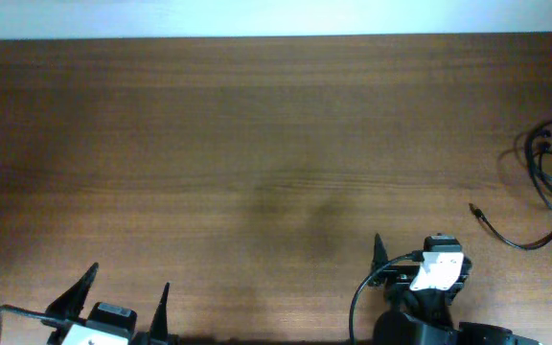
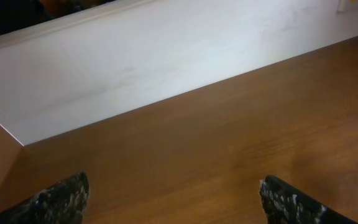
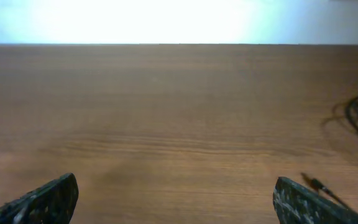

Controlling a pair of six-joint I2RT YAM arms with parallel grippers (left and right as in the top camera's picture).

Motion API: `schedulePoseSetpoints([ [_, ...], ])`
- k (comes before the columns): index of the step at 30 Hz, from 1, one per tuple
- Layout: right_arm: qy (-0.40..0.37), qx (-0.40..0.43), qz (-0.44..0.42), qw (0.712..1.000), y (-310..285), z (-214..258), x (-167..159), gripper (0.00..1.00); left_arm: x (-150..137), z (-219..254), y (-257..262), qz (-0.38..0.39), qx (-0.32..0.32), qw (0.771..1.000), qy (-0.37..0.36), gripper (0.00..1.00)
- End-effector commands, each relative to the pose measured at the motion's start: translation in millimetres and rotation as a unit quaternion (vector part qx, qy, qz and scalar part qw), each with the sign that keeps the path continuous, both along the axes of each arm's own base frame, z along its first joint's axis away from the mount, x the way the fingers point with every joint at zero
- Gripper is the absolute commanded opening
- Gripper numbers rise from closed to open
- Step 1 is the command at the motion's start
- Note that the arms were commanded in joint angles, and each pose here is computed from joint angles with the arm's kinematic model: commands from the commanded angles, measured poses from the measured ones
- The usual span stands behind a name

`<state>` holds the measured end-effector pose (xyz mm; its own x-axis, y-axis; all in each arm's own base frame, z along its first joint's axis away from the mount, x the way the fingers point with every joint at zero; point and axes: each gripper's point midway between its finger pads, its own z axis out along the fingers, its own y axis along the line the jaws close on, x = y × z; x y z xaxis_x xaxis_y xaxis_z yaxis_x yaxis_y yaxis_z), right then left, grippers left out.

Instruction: Untangle cables

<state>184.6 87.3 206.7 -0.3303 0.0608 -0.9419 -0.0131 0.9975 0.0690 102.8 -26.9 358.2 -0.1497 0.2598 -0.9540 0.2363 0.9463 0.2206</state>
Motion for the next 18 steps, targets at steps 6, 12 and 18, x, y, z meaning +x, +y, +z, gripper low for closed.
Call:
schedulePoseSetpoints([
  [6, -0.051, -0.058, 0.425, 0.902, 143.3, -12.3, -31.1, 0.99, -3.2, -3.9, -3.0, -0.011, 0.005, 1.000, 0.003, 0.90],
  [12, 0.042, -0.051, 0.319, 0.945, 70.2, -64.5, 61.4, 0.99, -3.3, -4.0, -3.4, -0.012, 0.005, 1.000, 0.003, 0.91],
  [18, 0.029, -0.017, 0.271, 0.962, 52.0, -52.7, 74.7, 0.99, -2.9, -3.9, -1.5, -0.007, 0.007, 1.000, 0.003, 0.92],
])
